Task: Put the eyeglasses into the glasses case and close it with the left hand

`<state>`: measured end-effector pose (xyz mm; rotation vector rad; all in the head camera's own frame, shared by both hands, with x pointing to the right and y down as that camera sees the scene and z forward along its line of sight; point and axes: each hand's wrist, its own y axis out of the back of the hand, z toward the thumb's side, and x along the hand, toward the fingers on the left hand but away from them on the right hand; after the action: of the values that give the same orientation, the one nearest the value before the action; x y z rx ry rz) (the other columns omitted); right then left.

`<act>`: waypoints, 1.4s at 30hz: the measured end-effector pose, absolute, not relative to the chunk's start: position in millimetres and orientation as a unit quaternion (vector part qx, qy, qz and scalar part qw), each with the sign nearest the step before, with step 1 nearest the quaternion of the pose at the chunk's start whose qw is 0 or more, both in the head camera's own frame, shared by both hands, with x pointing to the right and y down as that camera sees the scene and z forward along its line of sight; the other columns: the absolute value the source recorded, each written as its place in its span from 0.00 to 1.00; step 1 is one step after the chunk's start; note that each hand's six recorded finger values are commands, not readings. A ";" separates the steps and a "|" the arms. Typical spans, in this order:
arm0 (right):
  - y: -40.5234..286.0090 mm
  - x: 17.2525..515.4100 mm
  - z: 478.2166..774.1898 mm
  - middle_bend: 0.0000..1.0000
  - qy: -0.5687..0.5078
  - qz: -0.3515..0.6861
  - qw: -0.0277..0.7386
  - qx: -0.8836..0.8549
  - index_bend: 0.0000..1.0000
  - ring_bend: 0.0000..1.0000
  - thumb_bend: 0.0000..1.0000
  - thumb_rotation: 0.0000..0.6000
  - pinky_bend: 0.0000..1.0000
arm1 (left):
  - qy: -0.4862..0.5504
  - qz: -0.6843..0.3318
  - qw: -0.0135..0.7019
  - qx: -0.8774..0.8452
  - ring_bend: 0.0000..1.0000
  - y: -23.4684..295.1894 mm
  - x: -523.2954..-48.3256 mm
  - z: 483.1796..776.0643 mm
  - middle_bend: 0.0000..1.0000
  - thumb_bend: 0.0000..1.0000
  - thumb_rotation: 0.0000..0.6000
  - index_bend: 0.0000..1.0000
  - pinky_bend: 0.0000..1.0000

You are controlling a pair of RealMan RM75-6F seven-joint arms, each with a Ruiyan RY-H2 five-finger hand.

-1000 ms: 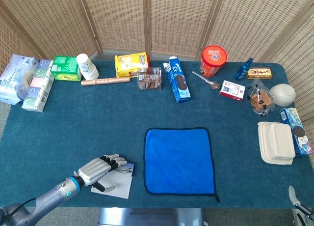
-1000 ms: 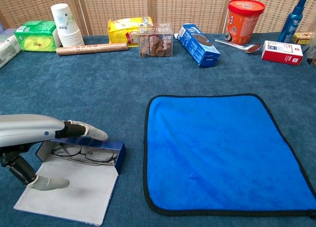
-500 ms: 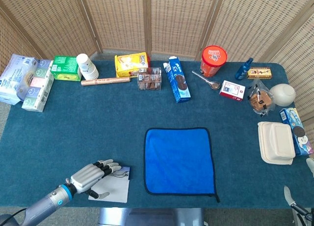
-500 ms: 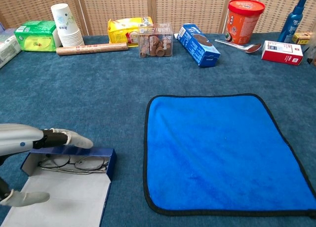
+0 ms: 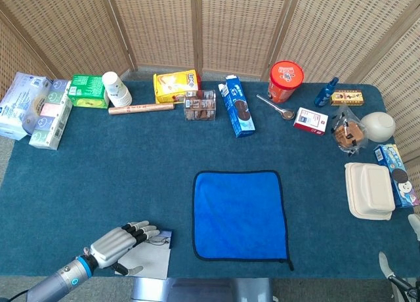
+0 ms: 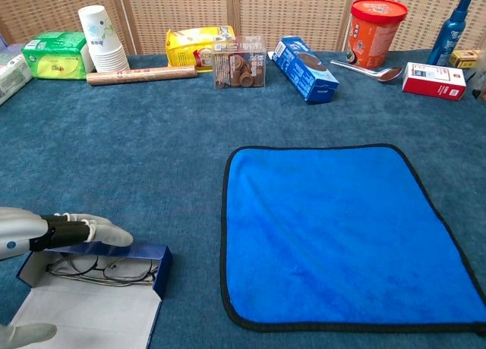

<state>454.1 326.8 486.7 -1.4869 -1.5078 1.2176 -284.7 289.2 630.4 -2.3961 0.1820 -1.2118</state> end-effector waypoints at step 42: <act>332.4 458.2 486.0 0.13 -0.581 0.463 0.342 -0.575 0.08 0.00 0.34 0.79 0.09 | 0.090 -0.431 0.225 -0.869 0.00 299.1 -288.4 620.0 0.05 0.29 0.65 0.00 0.09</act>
<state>458.2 332.4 486.0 -1.4960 -1.5099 1.2047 -288.4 299.1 620.0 -2.3976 0.2496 -1.1878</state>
